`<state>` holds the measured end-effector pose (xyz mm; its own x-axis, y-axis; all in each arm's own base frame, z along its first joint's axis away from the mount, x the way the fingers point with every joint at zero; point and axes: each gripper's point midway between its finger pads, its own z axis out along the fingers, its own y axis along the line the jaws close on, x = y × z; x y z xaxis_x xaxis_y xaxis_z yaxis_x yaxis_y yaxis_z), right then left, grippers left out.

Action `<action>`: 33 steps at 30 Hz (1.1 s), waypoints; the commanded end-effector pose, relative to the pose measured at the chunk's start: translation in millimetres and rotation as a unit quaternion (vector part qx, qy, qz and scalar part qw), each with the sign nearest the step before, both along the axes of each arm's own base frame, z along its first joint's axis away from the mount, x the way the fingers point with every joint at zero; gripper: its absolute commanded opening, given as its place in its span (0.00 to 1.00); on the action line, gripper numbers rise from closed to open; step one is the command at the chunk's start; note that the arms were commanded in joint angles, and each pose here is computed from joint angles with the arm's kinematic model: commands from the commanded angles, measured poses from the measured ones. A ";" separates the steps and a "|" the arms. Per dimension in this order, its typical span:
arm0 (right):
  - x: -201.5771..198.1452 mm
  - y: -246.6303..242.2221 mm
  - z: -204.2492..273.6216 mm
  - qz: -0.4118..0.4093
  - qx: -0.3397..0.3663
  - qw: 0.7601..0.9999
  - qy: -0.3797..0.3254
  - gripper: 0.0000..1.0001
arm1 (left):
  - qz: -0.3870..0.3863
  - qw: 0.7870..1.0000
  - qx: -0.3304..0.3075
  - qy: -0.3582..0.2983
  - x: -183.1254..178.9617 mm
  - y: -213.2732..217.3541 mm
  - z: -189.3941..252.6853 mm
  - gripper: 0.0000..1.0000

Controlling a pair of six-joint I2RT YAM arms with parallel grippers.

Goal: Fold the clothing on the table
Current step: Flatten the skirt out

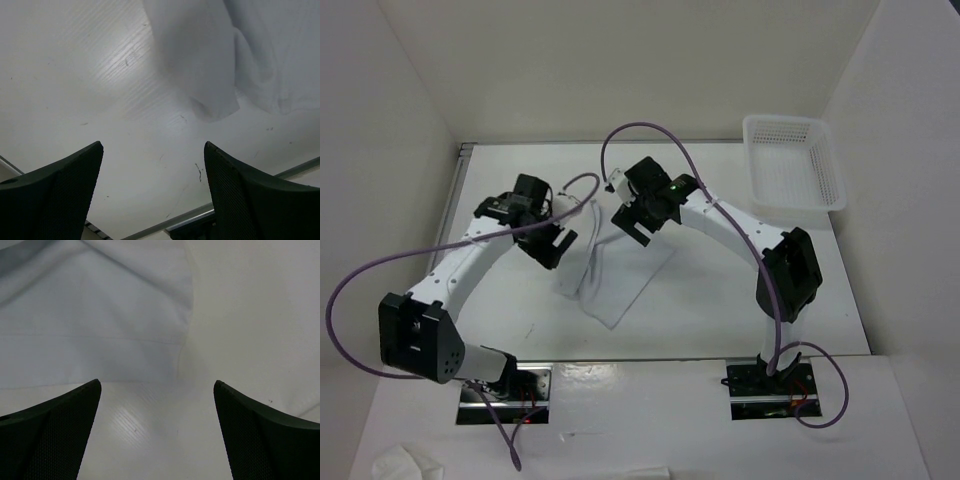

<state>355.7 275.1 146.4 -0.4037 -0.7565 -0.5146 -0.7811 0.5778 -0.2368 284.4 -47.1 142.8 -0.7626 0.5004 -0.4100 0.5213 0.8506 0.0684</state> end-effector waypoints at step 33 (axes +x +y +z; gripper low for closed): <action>4.5 -18.5 -68.9 -0.025 -0.012 0.995 0.095 0.89 | 0.052 0.997 -0.053 -0.016 45.8 -26.6 -15.6 0.92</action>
<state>359.6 269.7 87.7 -0.5247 -0.7301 -0.4379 -0.7893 0.6099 -0.0712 333.4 -71.4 128.5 -0.7681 0.4124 -0.4898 0.4408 0.8954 0.0628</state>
